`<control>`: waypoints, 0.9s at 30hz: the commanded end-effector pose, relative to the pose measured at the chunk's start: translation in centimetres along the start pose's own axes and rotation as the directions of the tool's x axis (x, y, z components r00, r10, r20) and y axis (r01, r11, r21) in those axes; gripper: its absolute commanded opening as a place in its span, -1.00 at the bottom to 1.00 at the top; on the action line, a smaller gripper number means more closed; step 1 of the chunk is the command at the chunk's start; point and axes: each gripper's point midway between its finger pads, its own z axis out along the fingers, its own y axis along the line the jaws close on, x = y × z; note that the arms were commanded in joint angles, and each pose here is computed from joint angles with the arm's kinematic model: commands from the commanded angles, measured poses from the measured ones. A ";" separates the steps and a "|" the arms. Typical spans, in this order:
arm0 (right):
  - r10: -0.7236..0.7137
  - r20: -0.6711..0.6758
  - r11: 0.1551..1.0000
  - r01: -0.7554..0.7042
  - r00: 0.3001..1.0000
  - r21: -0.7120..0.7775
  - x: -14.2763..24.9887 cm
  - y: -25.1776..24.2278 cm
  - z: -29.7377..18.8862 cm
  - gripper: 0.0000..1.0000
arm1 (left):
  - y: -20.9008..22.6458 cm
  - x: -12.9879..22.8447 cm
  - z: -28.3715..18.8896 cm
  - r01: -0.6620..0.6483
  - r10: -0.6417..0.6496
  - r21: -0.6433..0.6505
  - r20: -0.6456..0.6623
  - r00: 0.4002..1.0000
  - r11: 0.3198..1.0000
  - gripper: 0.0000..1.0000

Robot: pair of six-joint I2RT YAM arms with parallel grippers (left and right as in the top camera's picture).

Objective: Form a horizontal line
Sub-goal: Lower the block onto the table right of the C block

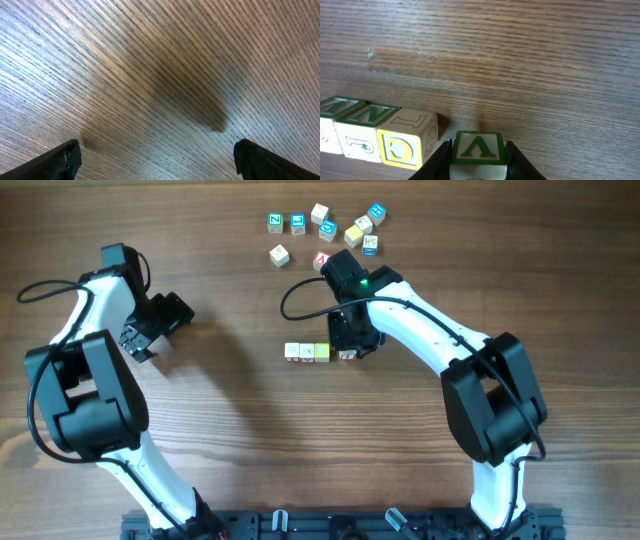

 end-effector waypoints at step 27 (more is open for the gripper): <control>0.020 0.028 0.999 -0.020 0.999 0.024 -0.4 -0.3 -0.3 -0.17 | 0.1 0.2 0.5 -0.001 0.001 0.000 -0.016 1.000 1.000 1.00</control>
